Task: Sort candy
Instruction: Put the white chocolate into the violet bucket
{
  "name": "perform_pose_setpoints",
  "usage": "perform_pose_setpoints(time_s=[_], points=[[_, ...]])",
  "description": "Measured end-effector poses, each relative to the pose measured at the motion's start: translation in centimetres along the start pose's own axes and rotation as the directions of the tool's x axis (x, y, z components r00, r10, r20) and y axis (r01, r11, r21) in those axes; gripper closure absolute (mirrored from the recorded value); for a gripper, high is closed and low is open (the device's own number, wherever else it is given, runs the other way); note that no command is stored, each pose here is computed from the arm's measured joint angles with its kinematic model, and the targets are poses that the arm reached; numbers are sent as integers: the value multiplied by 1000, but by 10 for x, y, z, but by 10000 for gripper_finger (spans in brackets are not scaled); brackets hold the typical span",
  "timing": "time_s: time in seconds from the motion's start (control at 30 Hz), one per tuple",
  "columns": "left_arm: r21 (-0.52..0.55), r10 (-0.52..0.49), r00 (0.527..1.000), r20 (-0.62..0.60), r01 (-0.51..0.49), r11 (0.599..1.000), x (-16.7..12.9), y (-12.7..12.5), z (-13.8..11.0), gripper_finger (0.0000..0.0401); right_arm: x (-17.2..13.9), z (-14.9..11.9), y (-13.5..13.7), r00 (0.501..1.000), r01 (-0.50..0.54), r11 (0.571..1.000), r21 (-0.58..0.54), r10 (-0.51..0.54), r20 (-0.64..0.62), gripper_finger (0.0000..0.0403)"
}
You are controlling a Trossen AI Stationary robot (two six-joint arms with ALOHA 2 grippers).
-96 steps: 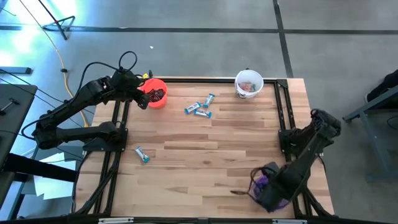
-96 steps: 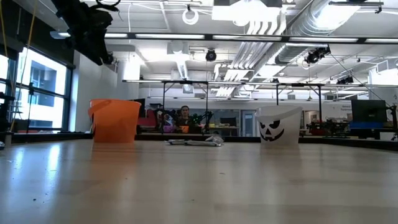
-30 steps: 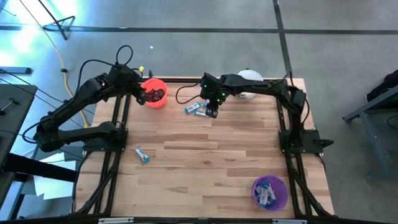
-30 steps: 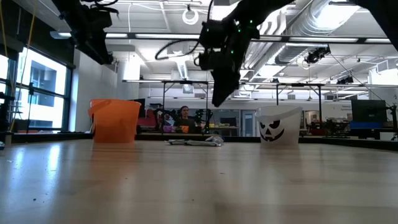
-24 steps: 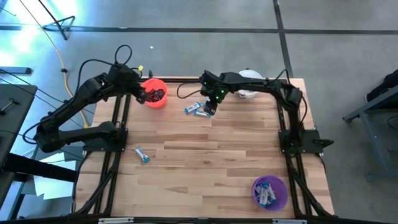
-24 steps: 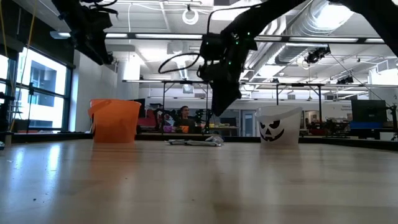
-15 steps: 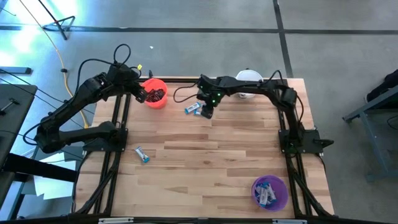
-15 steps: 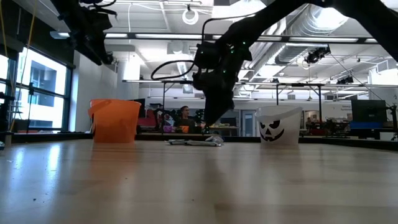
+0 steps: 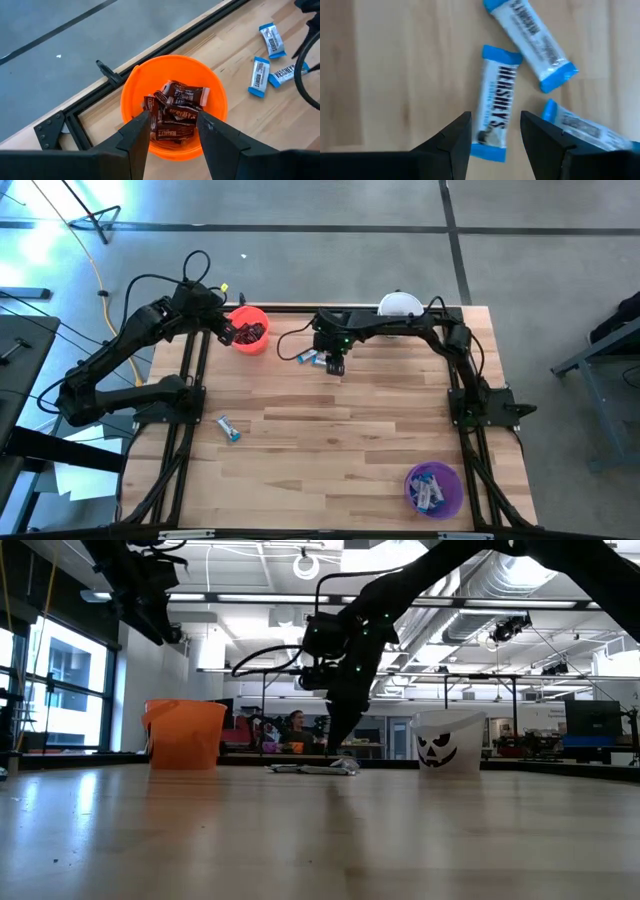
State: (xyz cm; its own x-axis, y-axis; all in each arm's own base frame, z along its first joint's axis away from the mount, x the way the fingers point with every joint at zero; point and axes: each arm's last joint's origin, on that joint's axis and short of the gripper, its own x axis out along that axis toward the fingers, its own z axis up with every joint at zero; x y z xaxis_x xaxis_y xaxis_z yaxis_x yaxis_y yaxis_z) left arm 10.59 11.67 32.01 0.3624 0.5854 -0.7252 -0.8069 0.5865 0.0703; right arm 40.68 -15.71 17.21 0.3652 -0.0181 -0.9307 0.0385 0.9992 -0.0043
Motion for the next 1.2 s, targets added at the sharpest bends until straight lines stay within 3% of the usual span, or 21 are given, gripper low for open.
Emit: perform_pose_setpoints(time_s=[0.17,0.5,0.83,1.0,1.2], points=[[0,-1,1000,0,1,1000,0,0,0,249,-1,-2,-6,999,39,996,85,-38,-12,240],[1,-3,1000,-6,3,1000,0,0,-1,249,27,-8,-3,997,-16,975,221,31,-64,240],[0,-3,1000,-5,3,1000,0,0,-1,249,33,-8,-2,997,5,976,216,12,-78,245],[-1,-3,1000,-5,3,1000,0,0,-1,249,34,-9,-2,996,7,967,255,16,-88,290],[-1,-3,1000,-6,3,1000,0,0,-1,249,34,-11,-3,995,1,934,357,36,-98,389]])
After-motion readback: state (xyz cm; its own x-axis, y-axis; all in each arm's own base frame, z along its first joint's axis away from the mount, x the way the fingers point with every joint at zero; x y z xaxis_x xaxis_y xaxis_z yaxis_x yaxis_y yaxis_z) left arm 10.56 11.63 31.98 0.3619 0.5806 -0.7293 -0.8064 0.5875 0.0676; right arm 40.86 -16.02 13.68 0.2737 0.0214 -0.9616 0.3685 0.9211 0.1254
